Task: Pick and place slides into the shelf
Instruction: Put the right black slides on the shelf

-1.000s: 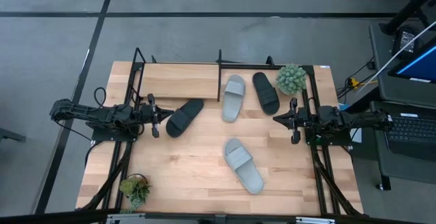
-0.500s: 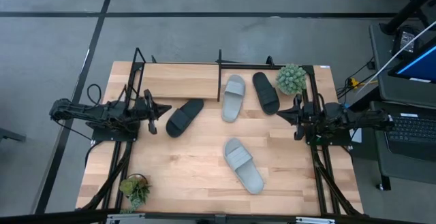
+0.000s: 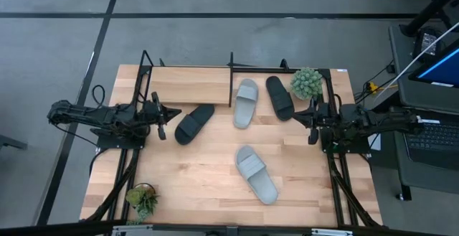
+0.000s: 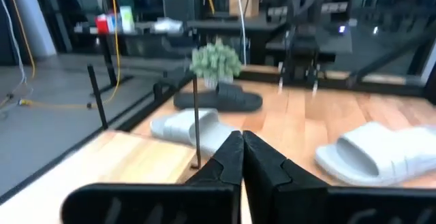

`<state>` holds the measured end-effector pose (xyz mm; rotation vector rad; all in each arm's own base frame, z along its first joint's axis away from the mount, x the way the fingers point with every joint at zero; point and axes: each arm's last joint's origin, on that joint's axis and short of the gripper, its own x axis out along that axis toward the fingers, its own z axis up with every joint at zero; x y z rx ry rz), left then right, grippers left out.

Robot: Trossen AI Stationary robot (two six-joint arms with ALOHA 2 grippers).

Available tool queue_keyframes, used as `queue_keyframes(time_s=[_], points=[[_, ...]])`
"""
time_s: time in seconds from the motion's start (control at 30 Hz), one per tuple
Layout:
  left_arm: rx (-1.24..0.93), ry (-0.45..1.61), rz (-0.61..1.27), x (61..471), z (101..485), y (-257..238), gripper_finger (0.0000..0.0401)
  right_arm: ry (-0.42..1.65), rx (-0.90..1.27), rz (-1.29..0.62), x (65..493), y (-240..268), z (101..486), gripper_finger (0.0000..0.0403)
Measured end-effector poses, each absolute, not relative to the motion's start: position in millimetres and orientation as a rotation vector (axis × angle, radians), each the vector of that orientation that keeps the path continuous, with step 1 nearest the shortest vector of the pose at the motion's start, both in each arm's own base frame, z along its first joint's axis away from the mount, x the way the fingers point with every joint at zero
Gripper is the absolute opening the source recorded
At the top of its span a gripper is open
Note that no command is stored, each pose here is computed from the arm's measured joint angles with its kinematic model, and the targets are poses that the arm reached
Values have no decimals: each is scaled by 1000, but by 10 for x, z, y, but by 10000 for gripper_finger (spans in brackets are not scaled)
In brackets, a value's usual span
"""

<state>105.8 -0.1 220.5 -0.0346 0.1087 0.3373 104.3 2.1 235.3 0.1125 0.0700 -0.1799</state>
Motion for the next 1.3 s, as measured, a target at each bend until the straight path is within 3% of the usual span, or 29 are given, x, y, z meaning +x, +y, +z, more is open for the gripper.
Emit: queue_keyframes(time_s=[0.33, 0.77, 1.3], points=[[-98, 236, 360, 1128, 2461, -9, 0, 282, 93, -249, 1252, 26, 2758, 2], [-116, 342, 459, 1319, 2356, -15, 0, 584, 145, -358, 1598, 55, 2919, 2], [-109, 381, 408, 1374, 2305, -106, 0, 872, -1, -249, 1859, 374, 2598, 1]])
